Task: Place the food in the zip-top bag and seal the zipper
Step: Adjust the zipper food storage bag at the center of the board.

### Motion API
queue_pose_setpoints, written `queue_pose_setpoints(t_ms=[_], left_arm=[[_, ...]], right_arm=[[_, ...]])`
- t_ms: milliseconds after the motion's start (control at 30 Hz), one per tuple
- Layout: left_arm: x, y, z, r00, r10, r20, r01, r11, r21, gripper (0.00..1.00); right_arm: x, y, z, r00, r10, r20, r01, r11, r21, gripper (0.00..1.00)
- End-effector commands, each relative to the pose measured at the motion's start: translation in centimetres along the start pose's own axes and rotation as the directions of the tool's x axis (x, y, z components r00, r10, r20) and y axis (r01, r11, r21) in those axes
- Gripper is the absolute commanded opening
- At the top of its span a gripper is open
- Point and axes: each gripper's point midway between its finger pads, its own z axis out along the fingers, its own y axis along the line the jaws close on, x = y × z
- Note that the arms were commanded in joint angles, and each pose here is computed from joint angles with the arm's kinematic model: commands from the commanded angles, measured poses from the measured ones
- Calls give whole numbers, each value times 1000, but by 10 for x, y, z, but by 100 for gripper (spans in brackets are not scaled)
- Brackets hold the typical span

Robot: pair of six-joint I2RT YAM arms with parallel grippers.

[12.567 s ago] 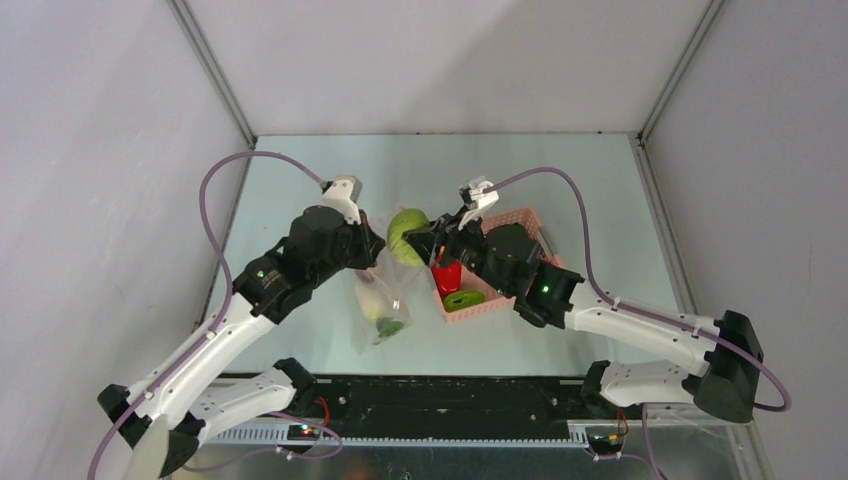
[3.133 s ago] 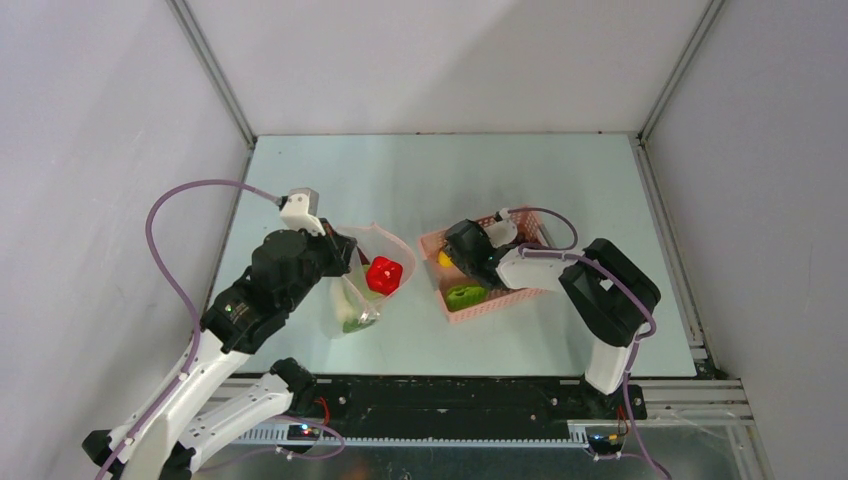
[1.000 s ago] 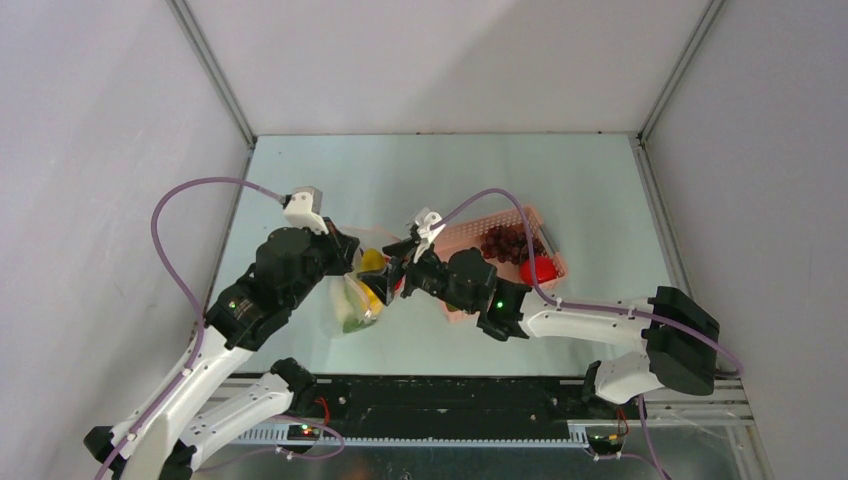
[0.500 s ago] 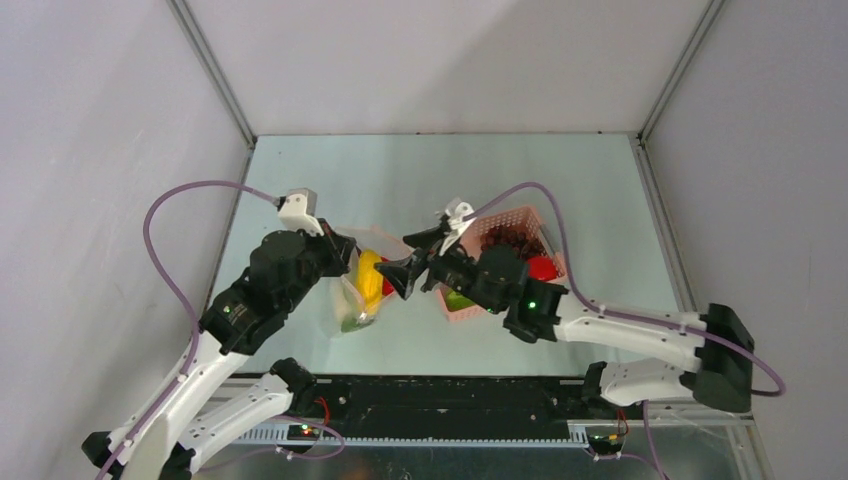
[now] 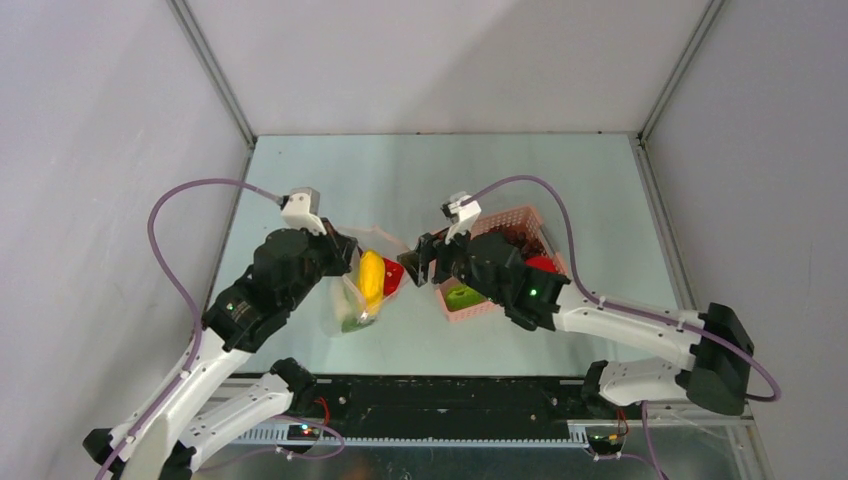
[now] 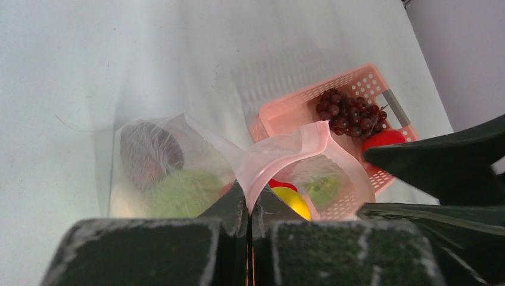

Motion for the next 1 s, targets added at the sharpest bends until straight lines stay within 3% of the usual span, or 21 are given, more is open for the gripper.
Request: queue_pose_setpoints(t_ms=[0,133,167,233,433,600,800,967], left_arm=[[-27,-12,-4,997,-17,72,15,999,37,0],[-27,-12,-3,998,-16,68,14,999,36,0],[-28,-11,-4,997,-9,72,7,999,33,0],[-33,-6,-7,996,1,89,-2,1000,6,0],[-40,-5,-11,994,23,105,-24,1000,5,14],[-39,-6,-12,994,24,102,-26,1000,14,19],[-39,-6,-12,995,20,102,-22,1000,14,16],[-41,0,-13,993,20,115,-18,1000,-15,1]], right_arm=[[11,6,10,995,55,-85,-56,998,-8,66],[19,7,18,991,68,-116,-69,998,-3,36],[18,8,19,991,71,-117,-72,997,-5,18],[9,15,18,992,75,-101,-79,996,-37,1],[-39,56,4,989,109,-96,-127,970,-207,0],[-71,85,-9,976,159,-148,-194,943,-271,0],[-72,84,2,964,176,-200,-220,950,-222,0],[-48,60,15,946,187,-264,-224,967,-119,0]])
